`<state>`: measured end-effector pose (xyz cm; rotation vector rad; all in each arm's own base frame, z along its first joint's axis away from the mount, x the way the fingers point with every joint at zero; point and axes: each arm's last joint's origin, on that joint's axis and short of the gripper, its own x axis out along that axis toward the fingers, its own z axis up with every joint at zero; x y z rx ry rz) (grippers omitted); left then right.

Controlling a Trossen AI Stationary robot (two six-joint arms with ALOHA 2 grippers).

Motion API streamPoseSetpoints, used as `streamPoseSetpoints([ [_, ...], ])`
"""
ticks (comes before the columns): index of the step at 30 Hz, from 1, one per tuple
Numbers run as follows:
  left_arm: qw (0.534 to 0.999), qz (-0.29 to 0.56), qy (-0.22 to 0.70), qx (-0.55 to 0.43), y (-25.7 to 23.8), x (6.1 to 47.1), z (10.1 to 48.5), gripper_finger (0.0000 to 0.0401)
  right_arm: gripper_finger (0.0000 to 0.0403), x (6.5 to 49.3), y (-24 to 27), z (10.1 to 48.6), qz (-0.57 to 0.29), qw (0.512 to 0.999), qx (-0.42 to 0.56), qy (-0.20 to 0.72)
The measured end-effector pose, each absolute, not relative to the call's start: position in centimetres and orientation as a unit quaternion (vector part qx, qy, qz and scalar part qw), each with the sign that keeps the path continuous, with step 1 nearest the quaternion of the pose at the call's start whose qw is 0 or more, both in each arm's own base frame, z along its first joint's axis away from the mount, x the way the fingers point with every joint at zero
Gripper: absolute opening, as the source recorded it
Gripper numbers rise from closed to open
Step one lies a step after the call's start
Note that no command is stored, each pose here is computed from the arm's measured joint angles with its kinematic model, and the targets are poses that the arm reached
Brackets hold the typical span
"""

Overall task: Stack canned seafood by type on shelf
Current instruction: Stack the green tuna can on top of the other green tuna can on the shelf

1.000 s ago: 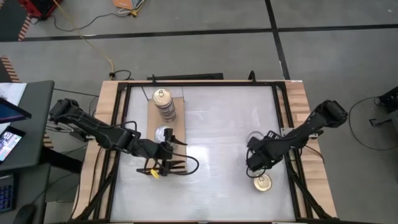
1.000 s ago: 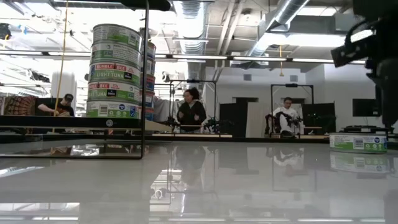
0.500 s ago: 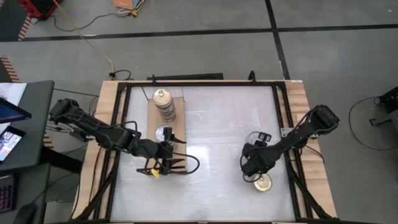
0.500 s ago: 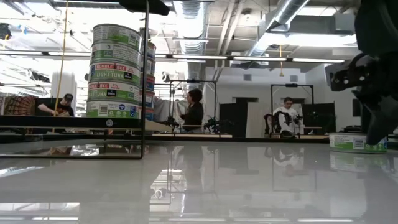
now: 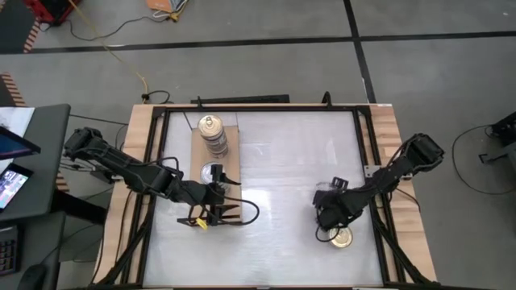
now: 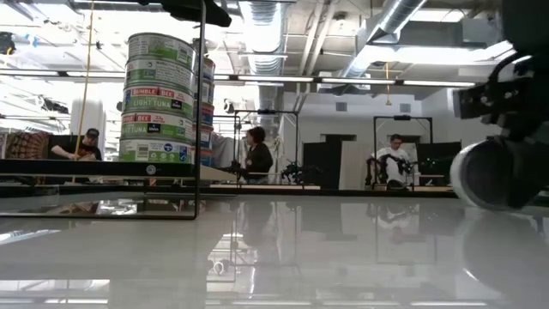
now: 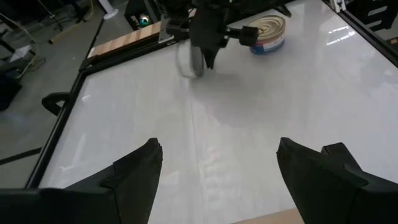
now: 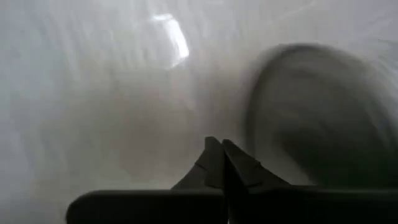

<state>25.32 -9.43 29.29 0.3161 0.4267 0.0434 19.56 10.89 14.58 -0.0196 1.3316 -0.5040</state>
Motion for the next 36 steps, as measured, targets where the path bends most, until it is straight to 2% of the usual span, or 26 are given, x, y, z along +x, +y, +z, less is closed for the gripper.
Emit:
streamPoseSetpoints([
  [9,0.963,0.022,0.219,0.155,-9.4,25.2,29.1,0.0306,0.0035,19.6,11.1,15.7,-0.243,0.764,0.015,0.598],
  [15,0.962,0.022,0.224,0.155,-9.4,25.2,29.0,0.0306,0.0040,20.3,12.1,20.6,-0.168,0.761,0.072,0.623],
  [18,0.964,0.023,0.218,0.152,-9.4,25.3,29.2,0.0306,0.0058,21.0,12.6,23.1,-0.109,0.788,0.070,0.601],
  [22,0.965,0.024,0.217,0.145,-9.4,25.3,29.2,0.0306,0.0105,23.0,13.0,24.8,-0.048,0.826,0.035,0.560],
  [25,0.965,0.022,0.217,0.145,-9.4,25.3,29.2,0.0306,0.0159,24.7,12.8,24.6,-0.041,0.830,0.011,0.556],
  [31,0.964,0.020,0.220,0.147,-9.4,25.2,29.1,0.0306,0.0280,26.9,11.3,22.7,-0.031,0.766,-0.047,0.641],
  [36,0.962,0.020,0.230,0.148,-9.4,25.1,28.9,0.0306,0.0325,28.6,10.7,23.7,-0.008,0.731,-0.068,0.679],
])
